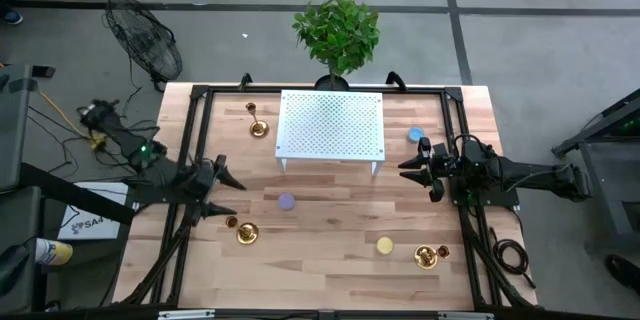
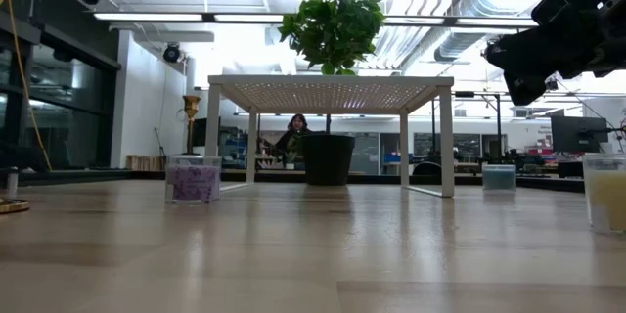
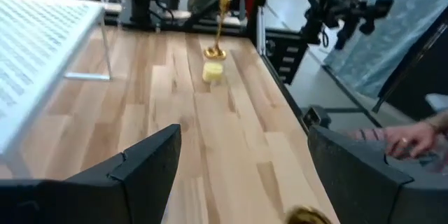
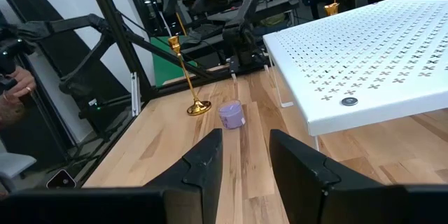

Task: Pick & Place candle stick holders
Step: Put the bottom left gold candle holder on the shelf

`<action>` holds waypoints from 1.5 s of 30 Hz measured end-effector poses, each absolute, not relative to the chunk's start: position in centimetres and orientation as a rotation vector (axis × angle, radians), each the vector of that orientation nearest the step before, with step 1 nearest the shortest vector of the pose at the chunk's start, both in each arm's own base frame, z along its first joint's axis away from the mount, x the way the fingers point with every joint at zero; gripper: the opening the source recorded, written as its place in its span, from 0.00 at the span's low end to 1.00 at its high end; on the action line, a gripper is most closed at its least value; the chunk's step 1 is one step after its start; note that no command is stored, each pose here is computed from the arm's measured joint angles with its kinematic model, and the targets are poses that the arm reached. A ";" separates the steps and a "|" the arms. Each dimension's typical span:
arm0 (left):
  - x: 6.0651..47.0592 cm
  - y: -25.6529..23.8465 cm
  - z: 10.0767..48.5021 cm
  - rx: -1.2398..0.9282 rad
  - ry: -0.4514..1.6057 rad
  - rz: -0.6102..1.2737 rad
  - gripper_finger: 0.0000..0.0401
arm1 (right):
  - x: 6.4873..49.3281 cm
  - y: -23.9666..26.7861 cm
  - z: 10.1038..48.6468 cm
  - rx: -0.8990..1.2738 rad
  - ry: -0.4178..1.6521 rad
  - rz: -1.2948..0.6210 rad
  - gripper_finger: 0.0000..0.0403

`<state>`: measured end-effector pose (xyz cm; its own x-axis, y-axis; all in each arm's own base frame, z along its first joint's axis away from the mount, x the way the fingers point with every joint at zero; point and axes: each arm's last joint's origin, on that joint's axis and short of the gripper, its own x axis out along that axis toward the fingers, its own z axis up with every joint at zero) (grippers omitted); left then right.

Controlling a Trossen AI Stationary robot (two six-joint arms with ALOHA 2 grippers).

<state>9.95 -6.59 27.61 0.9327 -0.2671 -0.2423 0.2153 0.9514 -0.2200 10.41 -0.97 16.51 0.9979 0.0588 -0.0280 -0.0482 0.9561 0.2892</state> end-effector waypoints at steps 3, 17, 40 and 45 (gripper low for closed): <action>9.4 -7.5 27.4 -0.176 0.287 -0.255 0.77 | 10.4 -1.0 16.5 0.293 0.036 0.054 0.28; 6.9 -9.5 25.3 -0.142 0.423 -0.241 0.77 | 10.4 -1.0 16.5 0.292 0.036 0.054 0.28; 8.4 -12.9 22.7 -0.081 0.474 -0.072 0.77 | 10.4 -1.0 16.5 0.293 0.036 0.054 0.28; 8.4 -12.9 22.8 -0.083 0.455 -0.055 0.77 | 10.4 -1.0 16.5 0.293 0.037 0.055 0.28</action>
<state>8.42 -12.86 22.76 0.8970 -0.0719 -0.4362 0.0348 0.9951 -0.0925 10.41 -0.96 16.51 0.9979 0.0591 -0.0282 -0.0484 0.9561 0.2891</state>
